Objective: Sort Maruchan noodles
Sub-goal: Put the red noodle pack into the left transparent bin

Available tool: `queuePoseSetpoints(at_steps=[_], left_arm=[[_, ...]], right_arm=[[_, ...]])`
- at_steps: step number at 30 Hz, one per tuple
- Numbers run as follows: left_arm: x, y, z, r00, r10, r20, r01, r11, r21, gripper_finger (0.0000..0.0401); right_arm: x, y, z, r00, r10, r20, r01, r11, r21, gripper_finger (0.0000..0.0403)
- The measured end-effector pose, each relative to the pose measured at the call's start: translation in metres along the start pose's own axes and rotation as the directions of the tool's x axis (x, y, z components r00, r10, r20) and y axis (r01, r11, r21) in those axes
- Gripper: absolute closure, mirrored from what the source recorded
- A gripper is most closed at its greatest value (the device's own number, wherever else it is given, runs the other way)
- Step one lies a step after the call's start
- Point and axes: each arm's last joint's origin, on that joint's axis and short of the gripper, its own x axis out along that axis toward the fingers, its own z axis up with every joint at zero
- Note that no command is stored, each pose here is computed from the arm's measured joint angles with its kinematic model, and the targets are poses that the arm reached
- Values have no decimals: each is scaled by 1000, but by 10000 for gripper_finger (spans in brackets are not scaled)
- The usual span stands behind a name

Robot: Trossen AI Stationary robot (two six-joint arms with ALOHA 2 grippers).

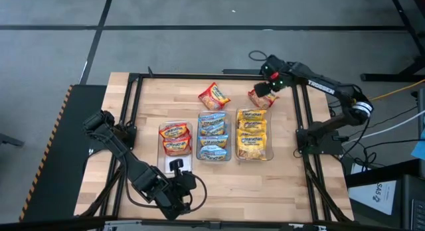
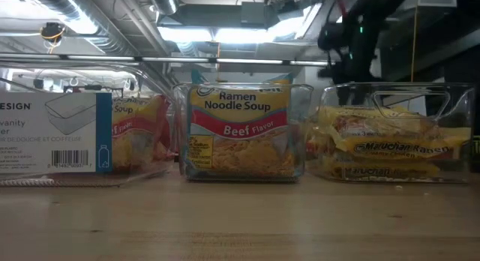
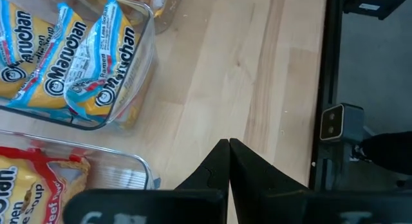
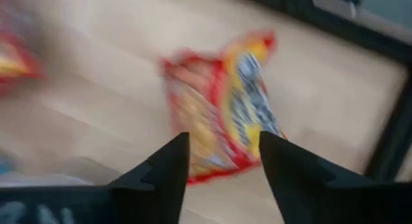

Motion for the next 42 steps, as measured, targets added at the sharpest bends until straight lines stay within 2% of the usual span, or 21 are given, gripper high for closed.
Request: queuePoseSetpoints(at_steps=[3, 8, 13, 18, 22, 29, 34, 42], left_arm=[[0, 0, 0, 1000, 0, -1, 0, 1000, 1, 401], [2, 2, 2, 1000, 6, -2, -6, 1000, 20, 401], [4, 5, 5, 1000, 14, -1, -14, 1000, 28, 401], [6, 7, 7, 1000, 12, -8, -12, 1000, 21, 401], [5, 6, 6, 1000, 0, -21, 1, 1000, 22, 401], [3, 3, 3, 1000, -10, -23, 11, 999, 33, 401], [2, 2, 2, 1000, -12, -22, 13, 999, 35, 401], [2, 2, 2, 1000, -8, -20, 9, 999, 42, 401]], right_arm=[[24, -10, -8, 994, -66, -84, 68, 997, 21, 174], [44, -24, -8, 988, -114, -105, 122, 990, 75, 130], [66, -32, -6, 991, -6, -133, 26, 989, 148, 117], [87, -37, -5, 985, -6, -175, 37, 984, 175, 122], [93, -35, -6, 979, 30, -204, 5, 985, 170, 168], [86, -34, 0, 978, 34, -208, 2, 986, 168, 310], [74, -32, 9, 976, 28, -214, 7, 986, 165, 389], [45, -32, 20, 955, -5, -296, 36, 994, 100, 400]])
